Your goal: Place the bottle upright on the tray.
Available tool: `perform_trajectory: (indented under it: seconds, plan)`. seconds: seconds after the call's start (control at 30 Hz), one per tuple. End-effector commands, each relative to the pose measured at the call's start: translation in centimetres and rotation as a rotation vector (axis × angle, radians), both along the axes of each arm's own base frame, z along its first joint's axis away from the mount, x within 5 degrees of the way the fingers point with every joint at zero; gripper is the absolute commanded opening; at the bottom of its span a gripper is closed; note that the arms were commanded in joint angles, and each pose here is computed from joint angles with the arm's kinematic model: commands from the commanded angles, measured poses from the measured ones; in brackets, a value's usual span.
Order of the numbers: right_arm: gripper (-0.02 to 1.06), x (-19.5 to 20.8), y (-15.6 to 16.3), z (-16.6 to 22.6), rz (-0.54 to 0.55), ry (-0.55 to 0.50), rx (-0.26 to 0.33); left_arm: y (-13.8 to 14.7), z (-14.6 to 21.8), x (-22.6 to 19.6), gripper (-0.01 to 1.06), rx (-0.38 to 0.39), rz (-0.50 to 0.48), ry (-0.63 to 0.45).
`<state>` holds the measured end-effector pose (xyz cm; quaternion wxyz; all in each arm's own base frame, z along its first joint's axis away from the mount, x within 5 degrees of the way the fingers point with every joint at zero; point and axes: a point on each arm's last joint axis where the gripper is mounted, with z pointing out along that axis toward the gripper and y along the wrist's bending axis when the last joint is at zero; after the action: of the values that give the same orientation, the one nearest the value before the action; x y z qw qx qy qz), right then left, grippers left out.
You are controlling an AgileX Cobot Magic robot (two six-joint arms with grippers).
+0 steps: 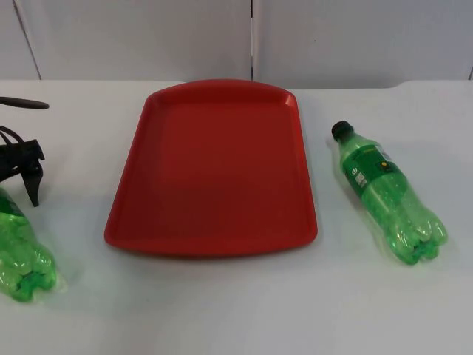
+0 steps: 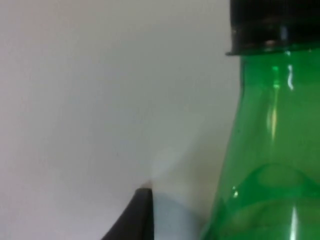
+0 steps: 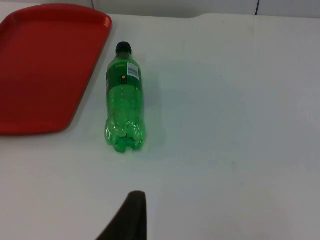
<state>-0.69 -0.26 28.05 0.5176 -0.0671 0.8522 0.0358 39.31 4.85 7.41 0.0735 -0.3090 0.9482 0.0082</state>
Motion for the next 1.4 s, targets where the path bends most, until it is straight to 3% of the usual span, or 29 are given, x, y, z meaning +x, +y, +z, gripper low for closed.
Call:
perform_trajectory:
  seconds: [0.0, 0.07, 0.2, 0.23, 0.27, 0.4, 0.7, 1.1, 1.37]
  plan:
    - [1.05, 0.0, 0.0, 0.0, -0.001, -0.005, 0.005, -0.4, -0.5, -0.1, 1.02, -0.005, 0.003, 0.014]
    - [1.05, 0.0, 0.0, 0.0, -0.001, -0.005, 0.005, -0.4, -0.5, -0.1, 0.99, -0.005, 0.004, 0.016]
    - [1.05, 0.0, 0.0, 0.0, -0.001, -0.005, 0.005, -0.4, -0.5, -0.2, 0.70, -0.009, 0.019, 0.027]
    - [1.05, 0.0, 0.0, 0.0, -0.001, -0.005, 0.005, -0.4, -0.5, -0.2, 0.58, -0.009, 0.021, 0.029]
    - [1.05, 0.0, 0.0, 0.0, -0.001, -0.005, 0.005, -0.4, -0.5, -0.2, 0.58, -0.009, 0.021, 0.029]
    - [1.05, 0.0, 0.0, 0.0, -0.001, -0.005, 0.005, -0.4, -0.5, -0.2, 0.00, -0.015, 0.036, 0.028]
    - [1.05, 0.0, 0.0, 0.0, -0.001, -0.005, 0.005, -0.6, -0.4, -0.2, 0.00, -0.037, 0.060, 0.026]
    - [1.05, 0.0, 0.0, 0.0, -0.001, -0.005, 0.005, -1.1, 1.4, 0.0, 0.00, -0.069, 0.019, -0.009]
    - [1.05, 0.0, 0.0, 0.0, -0.001, -0.005, 0.005, -1.5, 6.2, 0.1, 0.00, -0.102, -0.004, -0.122]
